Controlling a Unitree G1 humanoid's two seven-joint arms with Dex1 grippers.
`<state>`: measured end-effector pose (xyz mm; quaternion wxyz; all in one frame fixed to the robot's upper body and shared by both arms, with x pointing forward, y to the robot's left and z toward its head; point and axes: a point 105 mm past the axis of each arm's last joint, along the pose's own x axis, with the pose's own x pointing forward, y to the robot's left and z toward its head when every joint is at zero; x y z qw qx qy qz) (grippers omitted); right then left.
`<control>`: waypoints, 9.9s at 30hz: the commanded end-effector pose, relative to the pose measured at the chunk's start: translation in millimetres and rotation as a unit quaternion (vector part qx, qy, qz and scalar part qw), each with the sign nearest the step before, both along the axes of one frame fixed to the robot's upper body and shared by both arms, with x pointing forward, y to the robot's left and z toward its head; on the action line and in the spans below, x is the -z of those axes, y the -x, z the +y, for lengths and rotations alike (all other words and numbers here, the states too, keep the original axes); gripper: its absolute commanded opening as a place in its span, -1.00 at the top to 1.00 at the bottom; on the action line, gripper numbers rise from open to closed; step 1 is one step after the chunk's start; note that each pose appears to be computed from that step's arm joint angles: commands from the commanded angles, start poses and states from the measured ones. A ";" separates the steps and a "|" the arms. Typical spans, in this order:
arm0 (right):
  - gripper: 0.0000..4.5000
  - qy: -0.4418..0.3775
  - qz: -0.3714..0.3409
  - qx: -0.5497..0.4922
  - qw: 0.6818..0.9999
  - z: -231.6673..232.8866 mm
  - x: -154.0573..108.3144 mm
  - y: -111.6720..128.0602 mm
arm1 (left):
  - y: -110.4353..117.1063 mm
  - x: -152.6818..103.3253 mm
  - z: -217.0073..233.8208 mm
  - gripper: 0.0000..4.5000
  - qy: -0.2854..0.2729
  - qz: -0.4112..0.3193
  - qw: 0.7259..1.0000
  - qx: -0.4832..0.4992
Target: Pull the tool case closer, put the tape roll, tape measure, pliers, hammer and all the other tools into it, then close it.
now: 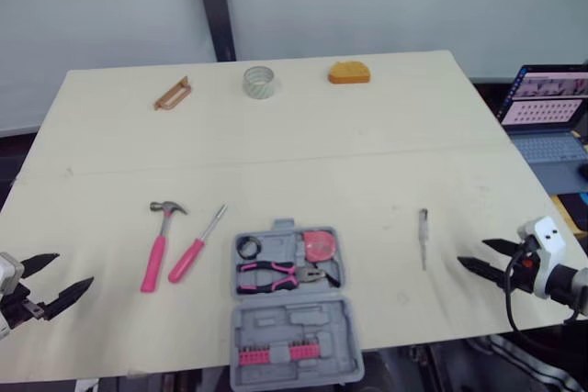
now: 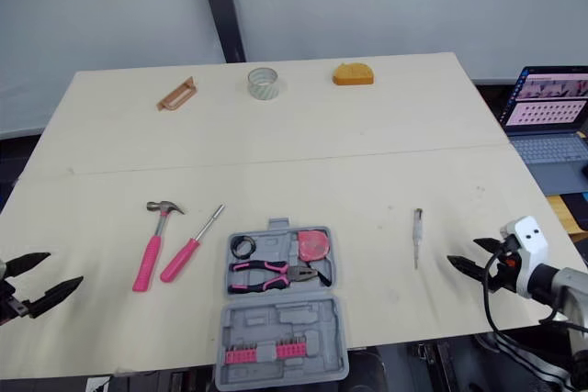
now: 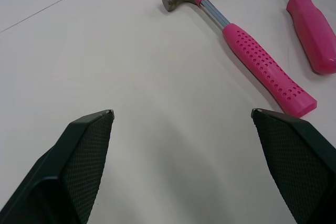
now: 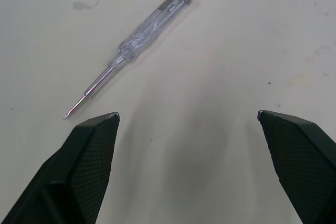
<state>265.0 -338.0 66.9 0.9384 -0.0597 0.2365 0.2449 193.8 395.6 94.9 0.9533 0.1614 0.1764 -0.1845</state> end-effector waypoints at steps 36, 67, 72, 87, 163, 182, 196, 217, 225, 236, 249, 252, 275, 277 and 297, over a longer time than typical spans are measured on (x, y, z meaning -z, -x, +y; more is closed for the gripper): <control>0.99 0.083 0.040 -0.396 0.913 196.9 2.9 24.6 | -4.6 54.2 -208.9 0.98 0.024 0.173 0.922 0.346; 0.99 0.047 0.044 -0.413 0.908 230.1 10.6 30.9 | -28.5 63.6 -246.2 0.98 -0.012 0.110 0.924 0.367; 0.99 0.047 0.041 -0.409 0.910 231.0 10.8 28.6 | -41.4 59.7 -250.1 0.98 -0.017 0.090 0.927 0.363; 0.99 0.063 0.004 -0.370 0.927 228.0 3.2 3.0 | -61.6 54.0 -260.5 0.98 -0.011 0.062 0.932 0.358; 0.99 0.071 -0.014 -0.355 0.932 233.6 6.8 -7.9 | -80.0 53.2 -273.2 0.98 -0.009 0.036 0.931 0.362; 0.99 0.069 -0.009 -0.361 0.930 236.1 8.9 -4.5 | -78.4 53.9 -274.0 0.98 -0.009 0.036 0.931 0.363; 0.99 0.068 -0.007 -0.362 0.930 236.8 10.0 -3.6 | -78.9 53.5 -275.9 0.98 -0.008 0.035 0.931 0.363; 0.99 0.088 -0.002 -0.329 0.940 211.2 14.1 -13.0 | -84.3 55.6 -244.6 0.98 -0.026 0.041 0.942 0.333; 0.99 0.096 -0.002 -0.321 0.942 200.3 12.1 -16.5 | -84.0 54.8 -236.9 0.98 -0.029 0.039 0.944 0.325; 0.99 0.104 -0.003 -0.309 0.945 188.8 12.0 -21.2 | -85.4 54.9 -223.9 0.98 -0.037 0.041 0.949 0.311; -0.08 -0.035 -0.044 -0.150 0.987 92.6 -64.9 -19.2 | -59.0 -29.9 -120.9 -0.31 0.059 -0.006 0.987 0.147; -0.81 -0.033 -0.038 -0.088 0.995 51.2 -63.7 -15.0 | -45.1 -38.5 -88.1 -0.99 0.059 -0.007 0.995 0.082; -0.97 -0.024 -0.067 0.107 0.992 -40.5 -37.0 -9.1 | 5.1 4.9 44.5 -1.00 0.063 -0.061 0.976 -0.197; -0.97 -0.027 -0.083 0.114 0.990 -40.1 -41.3 -13.1 | 2.1 4.8 41.2 -1.00 0.063 -0.063 0.978 -0.190; -0.97 -0.043 -0.112 0.114 0.986 -32.7 -49.1 -22.7 | -18.0 -2.0 27.8 -1.00 0.078 -0.084 0.981 -0.156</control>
